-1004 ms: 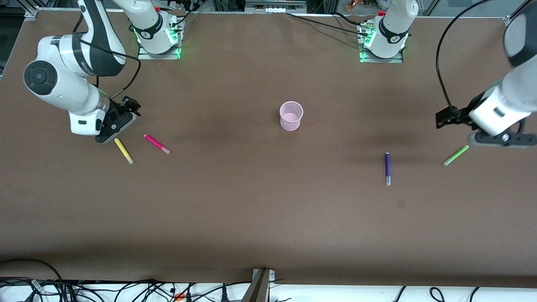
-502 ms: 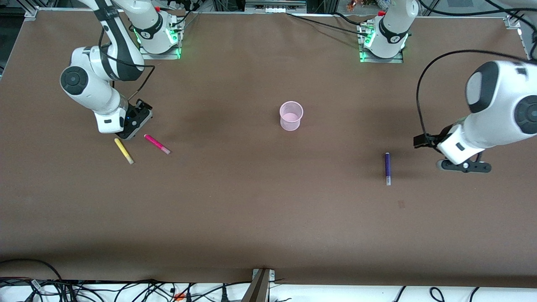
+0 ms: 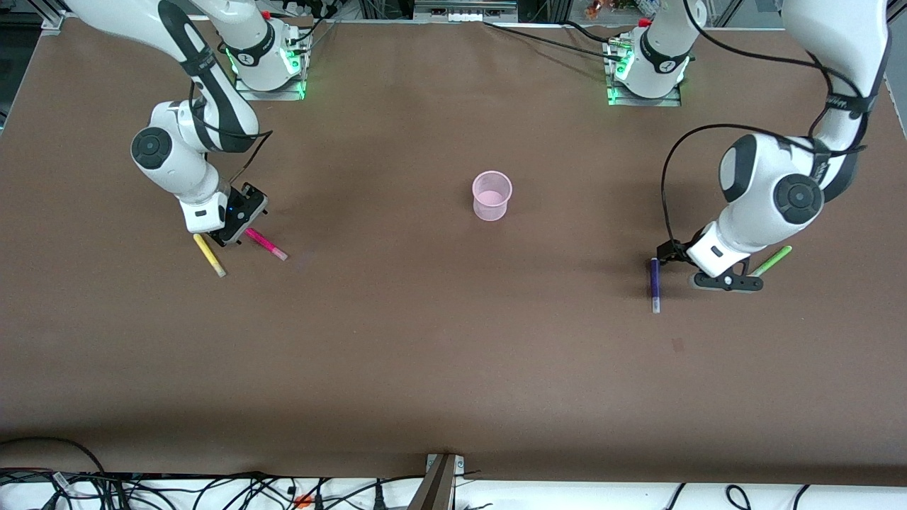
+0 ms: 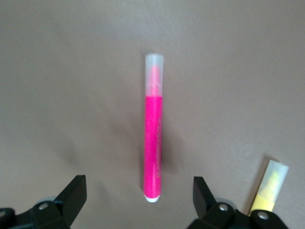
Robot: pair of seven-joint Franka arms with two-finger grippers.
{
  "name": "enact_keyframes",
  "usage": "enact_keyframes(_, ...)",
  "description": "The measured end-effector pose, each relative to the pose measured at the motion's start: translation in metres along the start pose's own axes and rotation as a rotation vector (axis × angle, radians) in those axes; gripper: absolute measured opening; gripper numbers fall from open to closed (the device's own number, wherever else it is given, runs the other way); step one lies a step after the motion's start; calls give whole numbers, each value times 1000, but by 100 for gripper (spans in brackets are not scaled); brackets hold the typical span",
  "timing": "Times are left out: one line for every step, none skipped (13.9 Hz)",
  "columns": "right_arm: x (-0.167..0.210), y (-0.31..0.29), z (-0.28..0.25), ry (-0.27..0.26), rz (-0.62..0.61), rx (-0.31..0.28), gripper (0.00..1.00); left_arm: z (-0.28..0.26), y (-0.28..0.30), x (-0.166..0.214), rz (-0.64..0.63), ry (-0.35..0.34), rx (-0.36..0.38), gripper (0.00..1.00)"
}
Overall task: Organize pens into pink holder with both arms
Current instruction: 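Close the right gripper on the pink marker while the left grips blue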
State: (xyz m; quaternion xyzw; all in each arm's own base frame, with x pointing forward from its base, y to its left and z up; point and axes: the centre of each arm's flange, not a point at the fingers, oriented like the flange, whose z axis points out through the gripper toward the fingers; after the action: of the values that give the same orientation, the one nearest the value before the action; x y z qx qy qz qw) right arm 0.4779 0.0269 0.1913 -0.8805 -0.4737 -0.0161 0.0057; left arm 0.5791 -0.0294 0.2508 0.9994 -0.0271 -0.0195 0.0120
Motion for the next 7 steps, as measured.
enact_keyframes(-4, 2, 3, -4, 4, 2, 97, 14, 1, 1, 0, 3, -7, 100)
enact_keyframes(-7, 3, 4, -7, 7, 4, 91, 27, 2, 3, 1, 9, -14, 100)
enact_keyframes(-8, 3, 5, -8, 8, 5, 91, 38, 4, 4, 3, 18, -21, 100)
enact_keyframes(-8, 3, 5, -9, 7, 6, 84, 48, 6, 5, 5, 26, -27, 100)
enact_keyframes(-9, 3, 6, -10, 7, 7, 78, 60, 7, 5, 5, 30, -33, 100)
enact_keyframes(-9, 2, 6, -10, 7, 8, 78, 70, 8, 4, 5, 30, -38, 100)
enact_keyframes(-9, 2, 6, -11, 7, 9, 76, 78, 8, 3, 9, 29, -38, 100)
